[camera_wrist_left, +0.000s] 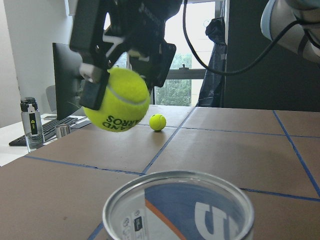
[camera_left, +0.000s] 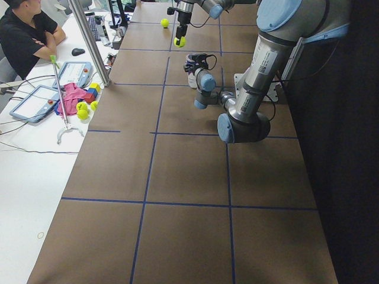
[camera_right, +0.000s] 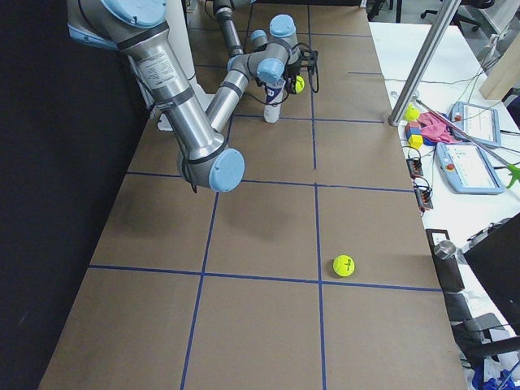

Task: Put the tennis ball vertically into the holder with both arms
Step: 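Carry the tennis ball with the right gripper over the can's opening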

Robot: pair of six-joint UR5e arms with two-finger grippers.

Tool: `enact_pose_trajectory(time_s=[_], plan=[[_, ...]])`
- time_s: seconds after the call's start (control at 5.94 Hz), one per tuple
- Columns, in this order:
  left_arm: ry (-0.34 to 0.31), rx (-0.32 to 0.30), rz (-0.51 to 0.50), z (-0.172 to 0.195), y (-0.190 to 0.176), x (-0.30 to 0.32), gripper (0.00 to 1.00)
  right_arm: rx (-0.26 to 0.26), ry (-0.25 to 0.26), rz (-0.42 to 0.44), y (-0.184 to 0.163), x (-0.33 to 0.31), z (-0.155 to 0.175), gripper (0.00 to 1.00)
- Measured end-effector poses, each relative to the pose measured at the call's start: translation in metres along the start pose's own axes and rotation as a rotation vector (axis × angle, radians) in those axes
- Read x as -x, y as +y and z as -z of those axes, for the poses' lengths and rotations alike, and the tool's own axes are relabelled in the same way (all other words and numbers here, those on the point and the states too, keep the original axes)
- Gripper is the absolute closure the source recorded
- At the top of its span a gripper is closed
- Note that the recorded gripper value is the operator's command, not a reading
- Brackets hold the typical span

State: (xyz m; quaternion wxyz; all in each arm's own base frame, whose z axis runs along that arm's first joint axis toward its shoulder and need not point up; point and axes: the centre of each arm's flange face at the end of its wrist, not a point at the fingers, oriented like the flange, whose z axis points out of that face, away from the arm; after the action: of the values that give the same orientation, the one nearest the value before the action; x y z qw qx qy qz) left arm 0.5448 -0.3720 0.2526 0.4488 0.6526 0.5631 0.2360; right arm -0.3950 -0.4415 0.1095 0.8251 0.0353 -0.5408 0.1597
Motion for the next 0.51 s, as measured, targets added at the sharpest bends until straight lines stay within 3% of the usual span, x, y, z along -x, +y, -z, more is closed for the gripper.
enact_pose_trajectory(time_s=[0.34, 0.51], plan=[[0.000, 0.001, -0.001, 0.000, 0.000, 0.000, 0.26, -0.004, -0.002, 0.002, 0.052, 0.029, -0.004, 0.89], [0.000, 0.001, -0.001, 0.000, 0.000, 0.000, 0.26, -0.013, 0.005, 0.008, 0.062, 0.030, -0.011, 0.72]])
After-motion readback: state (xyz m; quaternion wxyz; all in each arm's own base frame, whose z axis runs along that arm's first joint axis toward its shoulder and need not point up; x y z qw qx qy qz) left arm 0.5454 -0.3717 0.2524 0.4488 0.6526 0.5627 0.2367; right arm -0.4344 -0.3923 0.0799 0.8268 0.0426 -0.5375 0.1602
